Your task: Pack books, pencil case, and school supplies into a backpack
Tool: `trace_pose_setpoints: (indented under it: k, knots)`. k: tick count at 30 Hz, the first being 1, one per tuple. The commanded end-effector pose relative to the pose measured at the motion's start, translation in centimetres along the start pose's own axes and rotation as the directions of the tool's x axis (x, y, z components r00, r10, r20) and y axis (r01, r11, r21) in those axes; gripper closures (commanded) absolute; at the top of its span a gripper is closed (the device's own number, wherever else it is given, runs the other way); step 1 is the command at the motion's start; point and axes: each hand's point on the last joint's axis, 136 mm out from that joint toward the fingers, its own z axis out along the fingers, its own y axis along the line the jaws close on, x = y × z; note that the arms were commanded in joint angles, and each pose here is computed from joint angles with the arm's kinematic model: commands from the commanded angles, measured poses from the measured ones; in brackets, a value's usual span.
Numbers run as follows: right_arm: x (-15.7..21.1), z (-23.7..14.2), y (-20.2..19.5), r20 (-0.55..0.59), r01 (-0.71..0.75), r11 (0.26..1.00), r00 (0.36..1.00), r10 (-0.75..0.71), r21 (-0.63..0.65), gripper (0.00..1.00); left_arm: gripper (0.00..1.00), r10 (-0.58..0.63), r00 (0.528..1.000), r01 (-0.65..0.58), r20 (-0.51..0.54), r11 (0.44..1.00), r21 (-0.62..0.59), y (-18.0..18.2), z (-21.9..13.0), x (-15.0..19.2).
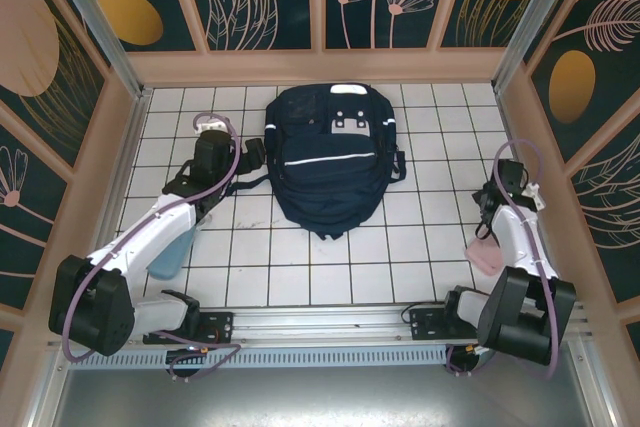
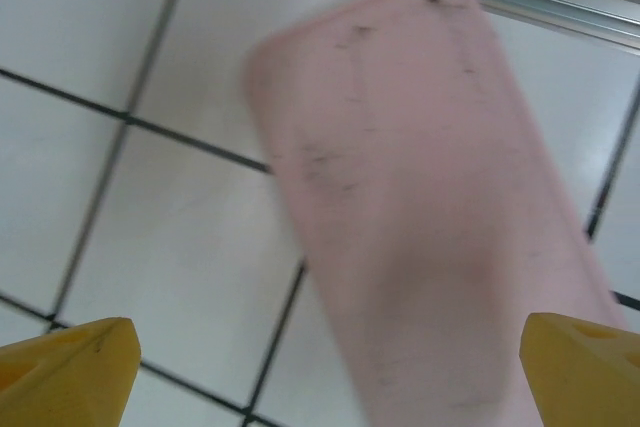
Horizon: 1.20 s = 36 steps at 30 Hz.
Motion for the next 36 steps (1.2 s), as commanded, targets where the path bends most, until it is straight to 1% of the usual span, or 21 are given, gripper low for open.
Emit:
trace_pose_setpoints:
  k: [1, 4, 12, 18, 25, 28, 30, 32, 34, 36]
  knots:
    - [0.3, 1.0, -0.6, -0.009, 0.017, 1.000, 1.000, -0.016, 0.018, 0.02, 0.01, 0.001, 1.000, -0.001, -0.007, 0.999, 0.044, -1.2, -0.3, -0.8]
    - [0.9, 1.8, -0.7, -0.030, 0.034, 0.999, 0.999, -0.033, 0.025, 0.02, 0.01, 0.014, 1.000, -0.012, -0.021, 0.998, 0.063, -1.6, -0.2, -0.7]
    - [4.3, 3.8, 1.4, -0.181, 0.083, 0.993, 0.978, -0.098, -0.089, 0.05, 0.02, 0.024, 0.999, -0.021, -0.034, 0.995, 0.099, -2.5, -0.2, -0.9]
    - [6.8, 3.7, 3.6, -0.247, 0.110, 0.980, 0.957, -0.150, -0.166, 0.06, 0.01, 0.043, 0.997, -0.032, -0.064, 0.987, 0.155, -3.8, -0.1, -0.9]
    - [10.6, 1.7, 7.9, -0.245, 0.235, 0.940, 0.923, -0.296, -0.249, 0.07, 0.01, 0.045, 0.995, -0.025, -0.091, 0.979, 0.204, -4.8, 0.1, -0.7]
    - [13.3, 1.5, 8.7, -0.280, 0.295, 0.920, 0.889, -0.363, -0.256, 0.08, 0.02, 0.043, 0.994, -0.020, -0.105, 0.976, 0.217, -5.1, 0.3, -0.3]
    - [14.2, 1.0, 9.0, -0.276, 0.327, 0.909, 0.877, -0.394, -0.258, 0.09, 0.01, 0.040, 0.993, -0.015, -0.110, 0.975, 0.223, -5.2, 0.3, -0.2]
    - [14.1, -0.1, 9.7, -0.255, 0.330, 0.901, 0.879, -0.402, -0.281, 0.09, 0.02, 0.035, 0.993, -0.007, -0.114, 0.973, 0.233, -5.4, 0.3, -0.2]
    - [12.7, -1.9, 10.9, -0.207, 0.318, 0.891, 0.895, -0.395, -0.325, 0.09, 0.01, 0.031, 0.992, -0.001, -0.119, 0.970, 0.241, -5.6, 0.3, -0.1]
    - [10.7, -3.8, 11.7, -0.146, 0.310, 0.884, 0.914, -0.379, -0.350, 0.09, 0.02, 0.029, 0.994, 0.000, -0.103, 0.963, 0.271, -6.5, -0.1, -1.2]
